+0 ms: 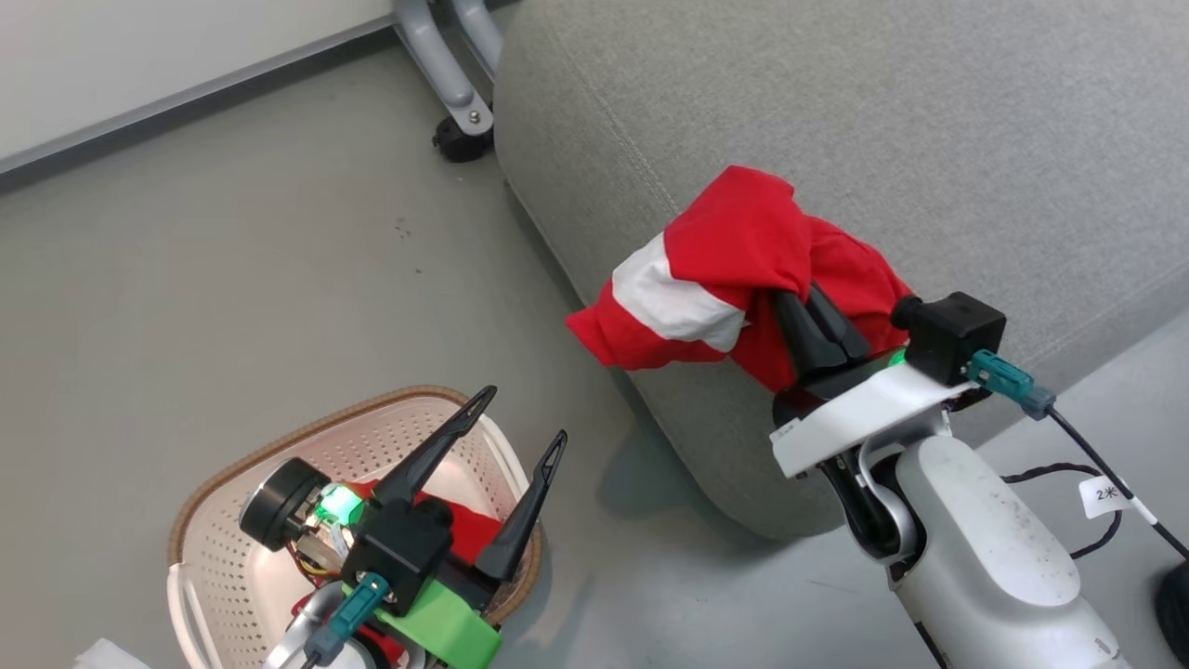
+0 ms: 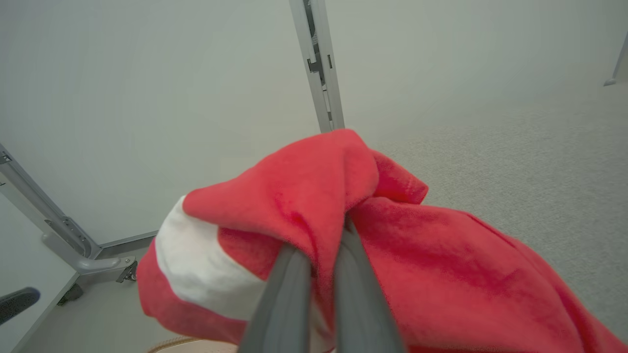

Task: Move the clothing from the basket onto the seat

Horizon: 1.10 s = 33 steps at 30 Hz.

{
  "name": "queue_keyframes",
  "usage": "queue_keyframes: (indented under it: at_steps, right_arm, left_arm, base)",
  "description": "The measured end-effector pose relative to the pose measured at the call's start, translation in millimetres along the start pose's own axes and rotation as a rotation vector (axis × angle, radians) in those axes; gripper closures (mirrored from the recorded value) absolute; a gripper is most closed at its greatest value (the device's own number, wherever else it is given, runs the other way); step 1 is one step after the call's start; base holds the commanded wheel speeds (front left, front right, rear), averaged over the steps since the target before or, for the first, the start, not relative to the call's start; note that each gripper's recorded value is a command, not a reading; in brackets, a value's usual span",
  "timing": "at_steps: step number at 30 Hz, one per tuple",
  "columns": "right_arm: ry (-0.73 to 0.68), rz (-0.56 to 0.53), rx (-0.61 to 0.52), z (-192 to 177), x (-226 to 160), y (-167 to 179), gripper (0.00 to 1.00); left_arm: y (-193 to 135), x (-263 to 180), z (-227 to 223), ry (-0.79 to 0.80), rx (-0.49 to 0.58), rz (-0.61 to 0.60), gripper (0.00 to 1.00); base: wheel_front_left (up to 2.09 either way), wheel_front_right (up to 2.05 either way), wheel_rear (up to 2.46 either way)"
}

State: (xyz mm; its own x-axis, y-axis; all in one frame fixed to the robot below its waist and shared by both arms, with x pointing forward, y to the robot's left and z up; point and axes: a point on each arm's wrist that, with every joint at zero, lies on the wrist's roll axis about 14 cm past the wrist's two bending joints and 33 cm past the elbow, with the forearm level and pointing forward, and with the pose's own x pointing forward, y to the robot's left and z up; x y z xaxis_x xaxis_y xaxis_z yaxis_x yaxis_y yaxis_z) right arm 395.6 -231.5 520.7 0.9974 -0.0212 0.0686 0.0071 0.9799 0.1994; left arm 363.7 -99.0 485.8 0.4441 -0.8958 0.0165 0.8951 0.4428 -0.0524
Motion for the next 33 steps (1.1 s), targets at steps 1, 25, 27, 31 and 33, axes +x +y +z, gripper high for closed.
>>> queue_keyframes:
  at_steps: [1,25,27,31,33]
  right_arm:
    - [-0.002,-0.028,-0.003,1,-2,-9,1.0]
    - [-0.123,-0.387,-0.245,50,90,-170,1.0]
    - [-0.099,-0.397,-0.248,39,100,-177,1.0]
    - [-0.021,-0.421,-0.228,-1,114,-187,0.0]
    - [0.014,-0.424,-0.22,-21,120,-187,0.0]
  left_arm:
    - [-1,4,-1,0.0,-0.001,-0.014,0.0]
    - [68,38,-30,-0.088,-0.006,0.0,0.0]
    - [76,35,-36,-0.084,-0.009,0.019,0.0]
    - [89,27,-54,-0.062,-0.031,0.061,0.0]
    - [95,23,-63,-0.049,-0.041,0.08,0.0]
  base:
    - [0.0,0.0,0.0]
    - [0.0,0.0,0.0]
    - [0.0,0.0,0.0]
    - [0.0,0.0,0.0]
    - [0.0,0.0,0.0]
